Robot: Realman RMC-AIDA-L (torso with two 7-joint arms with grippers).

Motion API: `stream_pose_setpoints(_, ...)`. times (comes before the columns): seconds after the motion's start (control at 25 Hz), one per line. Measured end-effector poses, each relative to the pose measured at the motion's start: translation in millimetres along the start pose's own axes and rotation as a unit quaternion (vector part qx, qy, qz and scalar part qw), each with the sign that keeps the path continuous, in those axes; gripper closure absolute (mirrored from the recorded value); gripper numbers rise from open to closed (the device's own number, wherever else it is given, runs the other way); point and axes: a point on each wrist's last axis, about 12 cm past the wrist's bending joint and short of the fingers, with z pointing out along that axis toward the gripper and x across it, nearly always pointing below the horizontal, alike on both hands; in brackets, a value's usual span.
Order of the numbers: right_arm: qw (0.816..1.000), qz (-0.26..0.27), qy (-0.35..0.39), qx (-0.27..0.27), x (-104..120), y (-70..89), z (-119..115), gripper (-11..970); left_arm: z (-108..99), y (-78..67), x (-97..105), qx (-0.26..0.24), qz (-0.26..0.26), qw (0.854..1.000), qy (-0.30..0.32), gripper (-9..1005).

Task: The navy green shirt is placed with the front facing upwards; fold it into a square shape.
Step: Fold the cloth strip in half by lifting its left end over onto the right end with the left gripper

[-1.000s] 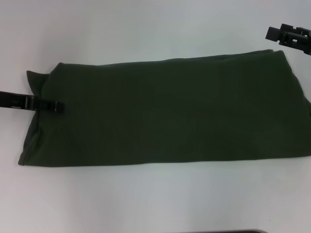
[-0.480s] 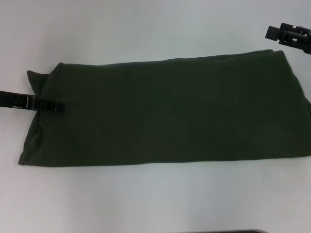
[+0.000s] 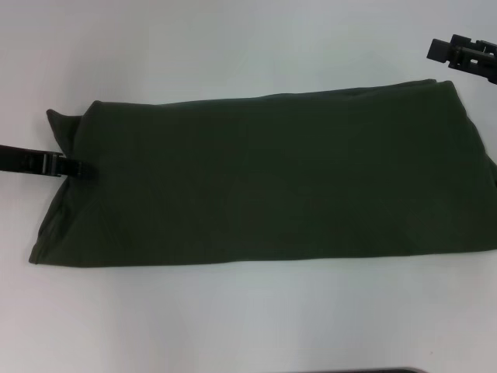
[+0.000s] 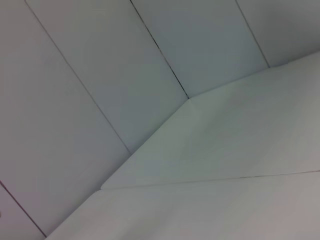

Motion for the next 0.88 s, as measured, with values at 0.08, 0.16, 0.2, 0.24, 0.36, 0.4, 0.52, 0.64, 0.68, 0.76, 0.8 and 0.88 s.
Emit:
stream_pose_setpoints(0.08,1.0,0.0,0.0,0.0,0.1,0.0,-0.2,28,0.0,0.1,-0.1,-0.001,0.0,1.0,0.0,673)
stream_pose_setpoints(0.16,1.0,0.0,0.0,0.0,0.1,0.0,-0.1,28,0.3,-0.3,-1.1,-0.001,0.002,1.0,0.001,756)
stream_pose_setpoints(0.2,1.0,0.0,0.0,0.0,0.0,0.0,-0.1,28,0.9,-0.9,-1.8,-0.001,0.003,1.0,0.002,797)
stream_pose_setpoints(0.24,1.0,0.0,0.0,0.0,0.1,0.0,-0.1,28,1.5,-1.2,-2.0,-0.001,0.004,1.0,0.003,816)
stream_pose_setpoints(0.36,1.0,0.0,0.0,0.0,0.0,0.0,-0.1,28,2.0,-1.4,-2.2,-0.002,0.005,1.0,0.005,871)
stream_pose_setpoints(0.4,1.0,0.0,0.0,0.0,0.0,0.0,-0.1,28,2.0,-1.3,-2.2,-0.002,0.005,1.0,0.005,890)
stream_pose_setpoints(0.52,1.0,0.0,0.0,0.001,0.0,-0.1,-0.1,30,1.6,-0.8,-2.6,-0.003,0.004,1.0,0.004,946)
stream_pose_setpoints(0.64,1.0,0.0,0.0,0.002,0.0,-0.5,-0.1,32,0.6,-0.1,-4.0,-0.004,0.0,1.0,-0.002,983)
stream_pose_setpoints(0.68,1.0,0.0,0.0,0.002,0.0,-0.5,-0.1,33,-0.1,-0.4,-4.7,-0.002,-0.003,1.0,-0.006,983)
stream_pose_setpoints(0.76,1.0,0.0,0.0,0.002,0.0,-0.6,-0.1,35,-2.3,-1.2,-6.7,0.007,-0.009,1.0,-0.016,983)
stream_pose_setpoints(0.8,1.0,0.0,0.0,0.002,0.0,-0.6,-0.1,35,-3.5,-1.6,-7.5,0.011,-0.013,1.0,-0.02,983)
stream_pose_setpoints(0.88,1.0,0.0,0.0,0.003,-0.1,-0.7,-0.2,35,-5.5,-2.3,-8.2,0.017,-0.02,0.999,-0.024,983)
